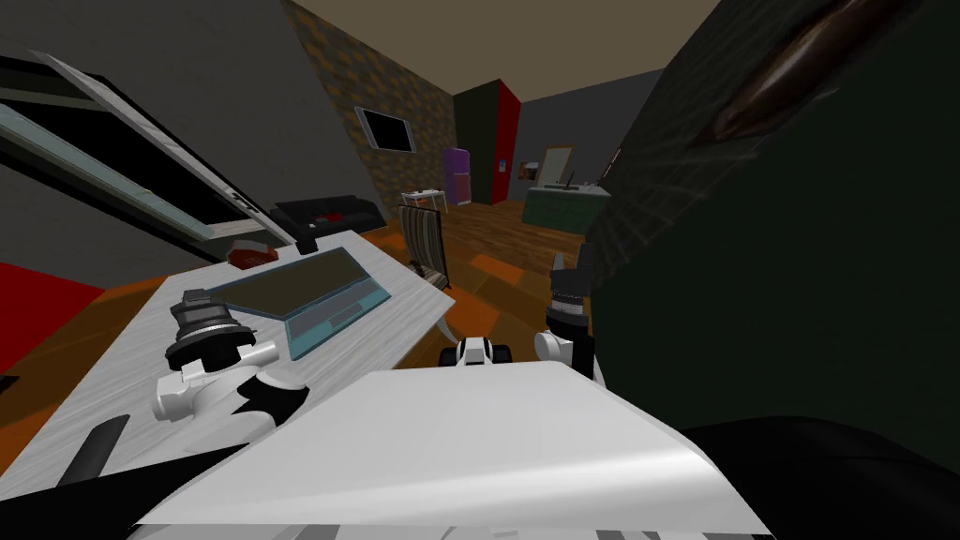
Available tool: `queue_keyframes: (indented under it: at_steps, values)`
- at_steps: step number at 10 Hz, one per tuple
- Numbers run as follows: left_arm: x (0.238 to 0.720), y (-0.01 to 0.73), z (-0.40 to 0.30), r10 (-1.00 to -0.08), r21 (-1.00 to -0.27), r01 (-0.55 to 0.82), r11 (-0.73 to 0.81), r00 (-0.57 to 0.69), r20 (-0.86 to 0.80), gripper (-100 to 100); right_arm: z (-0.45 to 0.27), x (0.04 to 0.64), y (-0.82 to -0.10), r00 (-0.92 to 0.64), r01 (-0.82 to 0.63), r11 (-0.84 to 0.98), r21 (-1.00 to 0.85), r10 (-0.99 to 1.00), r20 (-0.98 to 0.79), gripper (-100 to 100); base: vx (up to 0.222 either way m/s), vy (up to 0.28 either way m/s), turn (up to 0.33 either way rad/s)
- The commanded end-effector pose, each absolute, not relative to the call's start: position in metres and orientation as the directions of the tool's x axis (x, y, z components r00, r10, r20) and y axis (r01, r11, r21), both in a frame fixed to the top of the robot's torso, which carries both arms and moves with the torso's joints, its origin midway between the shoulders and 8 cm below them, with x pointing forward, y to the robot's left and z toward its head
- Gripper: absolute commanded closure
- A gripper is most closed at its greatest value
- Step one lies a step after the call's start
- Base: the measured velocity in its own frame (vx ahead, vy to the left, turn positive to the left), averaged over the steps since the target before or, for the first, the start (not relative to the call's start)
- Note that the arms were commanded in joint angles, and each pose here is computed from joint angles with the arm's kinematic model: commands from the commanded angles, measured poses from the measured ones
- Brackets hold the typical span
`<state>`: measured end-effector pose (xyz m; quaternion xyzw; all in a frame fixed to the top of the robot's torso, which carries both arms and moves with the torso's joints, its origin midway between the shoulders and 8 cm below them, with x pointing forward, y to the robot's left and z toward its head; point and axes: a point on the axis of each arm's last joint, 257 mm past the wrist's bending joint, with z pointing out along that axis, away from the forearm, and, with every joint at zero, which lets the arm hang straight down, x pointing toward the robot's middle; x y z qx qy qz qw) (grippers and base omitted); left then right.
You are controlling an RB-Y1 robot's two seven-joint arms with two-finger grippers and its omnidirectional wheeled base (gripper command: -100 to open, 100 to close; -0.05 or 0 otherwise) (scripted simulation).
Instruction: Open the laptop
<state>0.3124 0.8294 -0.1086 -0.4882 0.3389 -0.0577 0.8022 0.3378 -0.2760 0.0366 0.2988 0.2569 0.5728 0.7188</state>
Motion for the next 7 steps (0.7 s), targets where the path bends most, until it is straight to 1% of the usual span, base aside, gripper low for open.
queue_keyframes:
  at_steps: [1, 3, 4, 5, 6, 7]
  values:
    - [0.308, 0.812, -0.111, -0.422, -0.805, -0.202, 0.557, 0.766, -0.485, 100, 0.037, 0.338, -0.276, 0.212, -0.67, 0.165, 0.724, 0.977, -0.027, 0, 0.08, -0.023, 0.099]
    - [0.302, 0.799, -0.111, -0.416, -0.789, -0.176, 0.589, 0.771, -0.482, 100, 0.037, 0.338, -0.276, 0.212, -0.67, 0.165, 0.724, 0.977, -0.027, 0, 0.09, -0.033, 0.133]
    - [0.302, 0.803, -0.11, -0.413, -0.791, -0.184, 0.583, 0.772, -0.484, 100, 0.037, 0.338, -0.276, 0.212, -0.67, 0.165, 0.724, 0.977, -0.027, 0, 0.018, -0.019, 0.043]
    - [0.312, 0.785, -0.118, -0.423, -0.768, -0.171, 0.617, 0.751, -0.508, 100, 0.037, 0.338, -0.276, 0.212, -0.67, 0.165, 0.724, 0.977, -0.027, 0, -0.044, 0.05, -0.063]
    - [0.316, 0.778, -0.11, -0.413, -0.747, -0.157, 0.646, 0.751, -0.515, 100, 0.037, 0.338, -0.276, 0.212, -0.67, 0.165, 0.724, 0.977, -0.027, 0, -0.07, 0.074, -0.068]
    - [0.318, 0.777, -0.109, -0.423, -0.757, -0.137, 0.639, 0.759, -0.495, 100, 0.037, 0.338, -0.276, 0.212, -0.67, 0.165, 0.724, 0.977, -0.027, 0, -0.042, 0.046, -0.035]
